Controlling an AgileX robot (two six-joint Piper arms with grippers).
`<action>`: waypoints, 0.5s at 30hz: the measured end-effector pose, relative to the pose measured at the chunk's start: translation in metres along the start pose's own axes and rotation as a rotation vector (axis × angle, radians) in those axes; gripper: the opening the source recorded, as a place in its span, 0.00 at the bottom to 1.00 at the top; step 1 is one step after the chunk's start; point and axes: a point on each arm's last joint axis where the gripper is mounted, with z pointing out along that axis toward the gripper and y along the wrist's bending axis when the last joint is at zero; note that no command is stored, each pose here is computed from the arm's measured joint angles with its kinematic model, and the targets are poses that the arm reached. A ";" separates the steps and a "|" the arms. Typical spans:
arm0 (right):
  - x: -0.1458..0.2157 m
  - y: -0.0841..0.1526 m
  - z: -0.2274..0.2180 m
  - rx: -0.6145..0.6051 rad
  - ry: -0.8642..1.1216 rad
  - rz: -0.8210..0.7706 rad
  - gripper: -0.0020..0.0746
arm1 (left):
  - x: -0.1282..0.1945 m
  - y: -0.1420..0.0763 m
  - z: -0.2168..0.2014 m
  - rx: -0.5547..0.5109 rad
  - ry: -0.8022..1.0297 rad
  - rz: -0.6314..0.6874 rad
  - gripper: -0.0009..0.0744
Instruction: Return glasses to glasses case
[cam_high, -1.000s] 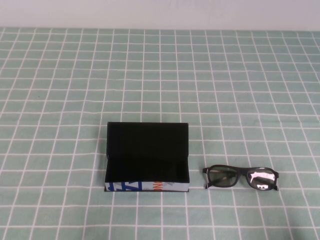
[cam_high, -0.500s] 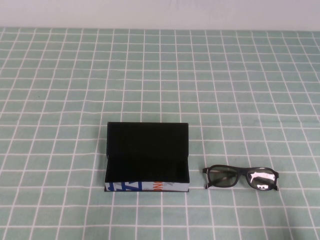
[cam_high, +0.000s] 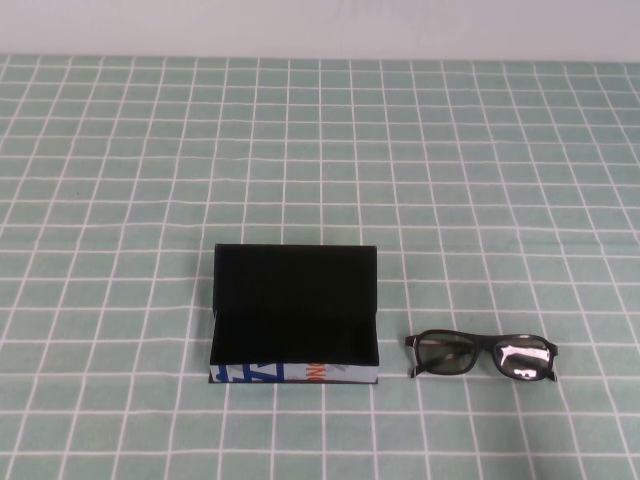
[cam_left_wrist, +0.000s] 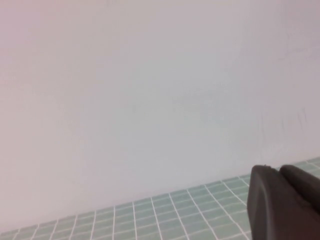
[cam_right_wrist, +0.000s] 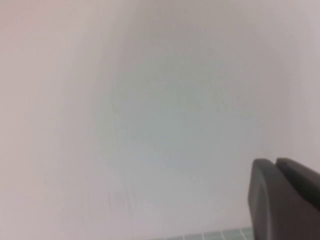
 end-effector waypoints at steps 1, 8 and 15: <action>-0.001 0.000 0.000 -0.001 -0.009 0.000 0.01 | 0.000 0.000 0.000 0.000 -0.002 0.002 0.01; -0.010 0.001 -0.001 -0.009 -0.110 0.001 0.01 | -0.015 0.000 -0.001 0.000 -0.168 -0.048 0.01; -0.044 0.003 -0.008 -0.028 -0.451 0.019 0.01 | -0.058 0.005 -0.017 0.018 -0.623 -0.210 0.01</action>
